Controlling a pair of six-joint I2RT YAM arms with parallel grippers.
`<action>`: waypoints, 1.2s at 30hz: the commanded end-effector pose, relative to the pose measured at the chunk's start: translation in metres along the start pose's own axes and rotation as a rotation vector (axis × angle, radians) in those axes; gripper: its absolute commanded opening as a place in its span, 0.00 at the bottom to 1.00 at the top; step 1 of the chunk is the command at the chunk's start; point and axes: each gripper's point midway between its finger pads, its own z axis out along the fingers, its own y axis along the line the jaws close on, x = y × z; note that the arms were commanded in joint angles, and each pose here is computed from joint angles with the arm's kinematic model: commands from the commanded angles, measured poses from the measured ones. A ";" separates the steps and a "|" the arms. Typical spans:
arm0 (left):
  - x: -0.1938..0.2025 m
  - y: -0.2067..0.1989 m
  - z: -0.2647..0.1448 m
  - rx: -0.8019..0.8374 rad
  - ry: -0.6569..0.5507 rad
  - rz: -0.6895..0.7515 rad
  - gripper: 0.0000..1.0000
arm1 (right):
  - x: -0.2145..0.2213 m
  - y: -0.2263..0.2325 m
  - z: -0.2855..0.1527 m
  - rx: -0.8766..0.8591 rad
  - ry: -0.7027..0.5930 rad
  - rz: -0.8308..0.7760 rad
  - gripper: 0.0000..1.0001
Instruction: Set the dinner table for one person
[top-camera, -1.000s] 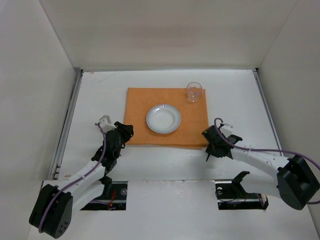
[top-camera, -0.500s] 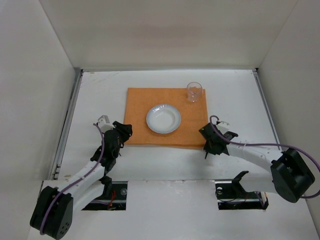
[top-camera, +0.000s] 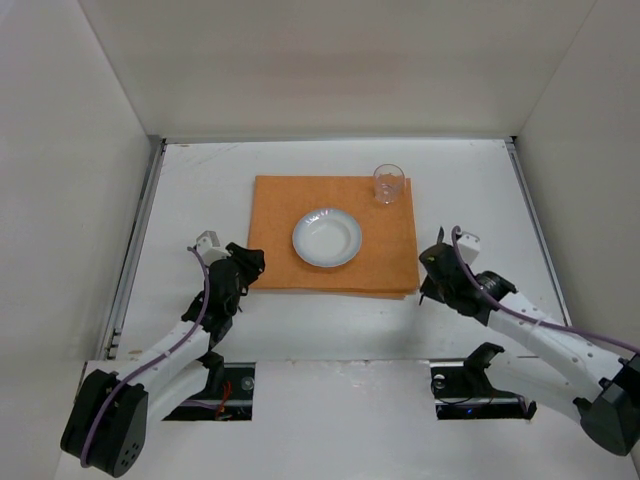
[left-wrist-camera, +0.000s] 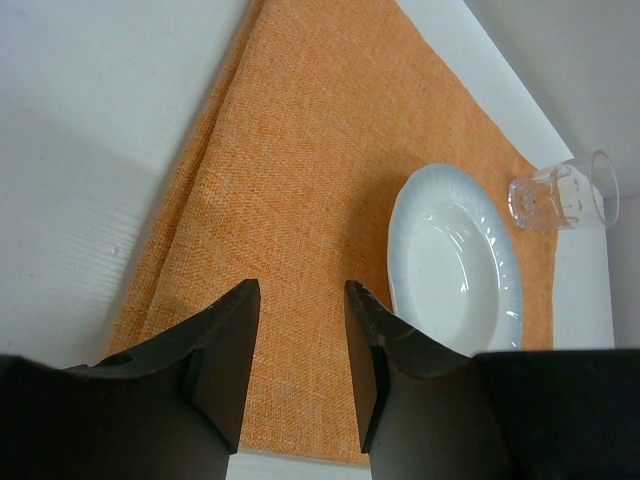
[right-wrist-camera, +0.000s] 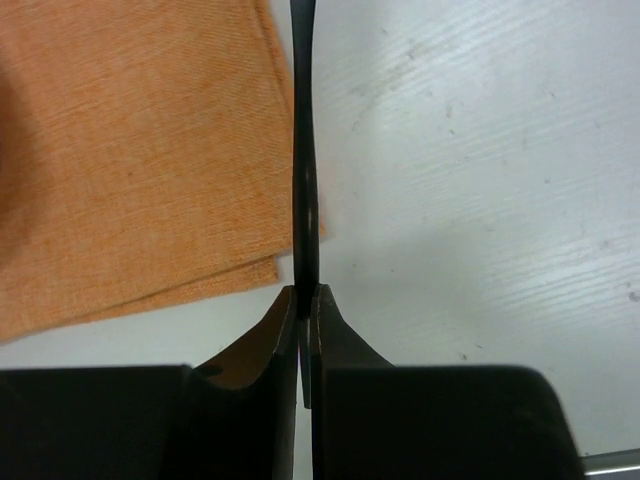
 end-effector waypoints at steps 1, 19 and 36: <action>-0.005 -0.009 0.000 0.032 -0.014 -0.023 0.37 | -0.020 0.033 -0.013 -0.088 -0.032 -0.119 0.03; 0.000 0.000 0.005 -0.005 -0.010 0.006 0.37 | -0.009 0.143 0.045 -0.434 -0.003 -0.169 0.03; 0.000 0.003 0.007 -0.019 -0.014 0.015 0.37 | -0.009 0.114 0.093 -0.281 0.071 -0.179 0.06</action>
